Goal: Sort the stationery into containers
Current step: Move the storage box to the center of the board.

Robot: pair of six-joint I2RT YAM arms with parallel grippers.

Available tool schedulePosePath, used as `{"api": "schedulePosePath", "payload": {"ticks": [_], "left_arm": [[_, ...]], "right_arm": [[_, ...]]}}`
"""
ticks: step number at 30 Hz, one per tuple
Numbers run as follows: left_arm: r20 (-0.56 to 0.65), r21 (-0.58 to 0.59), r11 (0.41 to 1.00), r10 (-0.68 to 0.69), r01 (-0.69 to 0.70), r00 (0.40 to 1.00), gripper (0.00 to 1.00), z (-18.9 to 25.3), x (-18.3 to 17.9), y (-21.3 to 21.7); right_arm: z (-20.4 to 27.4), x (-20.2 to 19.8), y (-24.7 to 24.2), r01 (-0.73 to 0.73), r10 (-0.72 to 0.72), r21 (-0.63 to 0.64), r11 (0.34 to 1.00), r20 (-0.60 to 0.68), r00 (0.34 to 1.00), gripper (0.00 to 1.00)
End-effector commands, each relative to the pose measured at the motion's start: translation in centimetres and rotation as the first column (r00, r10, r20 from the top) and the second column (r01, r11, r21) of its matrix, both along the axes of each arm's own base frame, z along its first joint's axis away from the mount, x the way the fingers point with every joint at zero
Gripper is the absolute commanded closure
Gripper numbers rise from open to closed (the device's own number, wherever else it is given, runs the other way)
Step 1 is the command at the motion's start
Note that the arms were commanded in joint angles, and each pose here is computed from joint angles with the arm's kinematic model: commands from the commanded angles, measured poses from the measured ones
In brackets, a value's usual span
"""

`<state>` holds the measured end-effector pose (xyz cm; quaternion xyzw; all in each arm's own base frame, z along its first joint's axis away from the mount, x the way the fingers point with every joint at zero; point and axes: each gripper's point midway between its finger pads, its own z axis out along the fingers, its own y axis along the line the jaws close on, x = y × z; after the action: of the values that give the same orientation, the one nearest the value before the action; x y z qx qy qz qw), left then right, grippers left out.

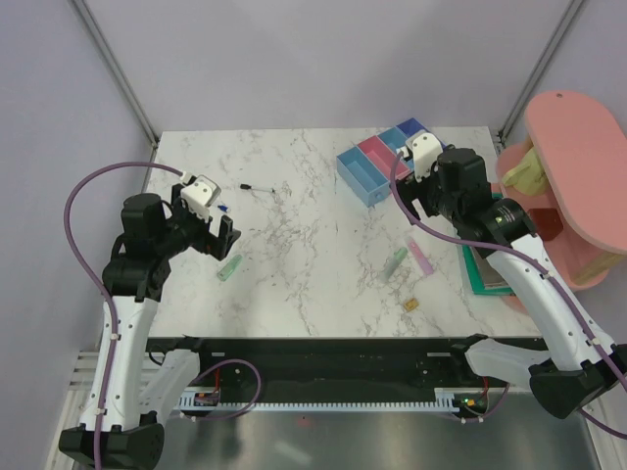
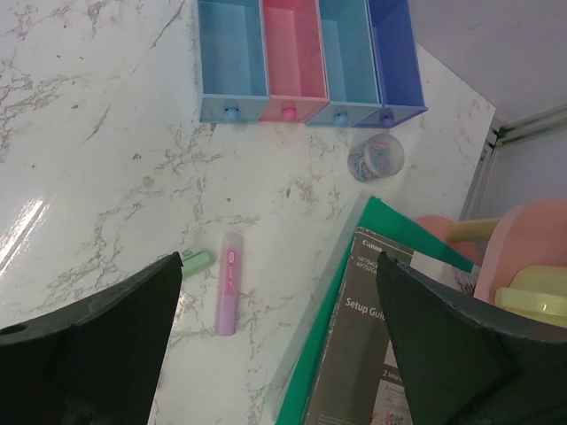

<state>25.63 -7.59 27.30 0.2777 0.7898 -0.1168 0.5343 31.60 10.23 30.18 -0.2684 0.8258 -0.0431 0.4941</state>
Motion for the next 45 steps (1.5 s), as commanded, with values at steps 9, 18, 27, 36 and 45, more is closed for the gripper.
{"api": "schedulePosePath", "payload": {"ticks": [9,18,27,36,45], "left_arm": [[0.015,0.031,0.998,0.055,-0.056,0.998,0.00,-0.2,0.6,1.1],[0.046,0.099,0.995,0.001,-0.006,0.999,0.00,-0.1,-0.4,1.2],[0.058,0.144,0.988,-0.061,0.052,0.996,0.00,-0.2,-1.8,0.9],[0.067,0.173,0.982,-0.090,0.077,0.994,0.00,0.1,-2.2,0.9],[0.056,0.172,0.983,-0.081,0.071,0.995,0.00,0.3,-1.8,1.0]], "right_arm": [[-1.1,2.9,-1.4,0.044,-0.039,-0.141,0.989,0.033,0.999,0.02],[-3.2,9.1,2.9,-0.087,0.080,-0.135,0.987,-0.057,0.995,0.02],[-6.9,20.0,5.6,-0.080,0.074,-0.067,0.995,-0.091,0.993,0.02],[-9.2,29.2,1.9,0.031,-0.032,-0.018,0.999,-0.049,0.998,0.07],[-14.6,31.2,-2.2,0.045,-0.042,0.027,0.999,-0.113,0.993,0.11]]}}
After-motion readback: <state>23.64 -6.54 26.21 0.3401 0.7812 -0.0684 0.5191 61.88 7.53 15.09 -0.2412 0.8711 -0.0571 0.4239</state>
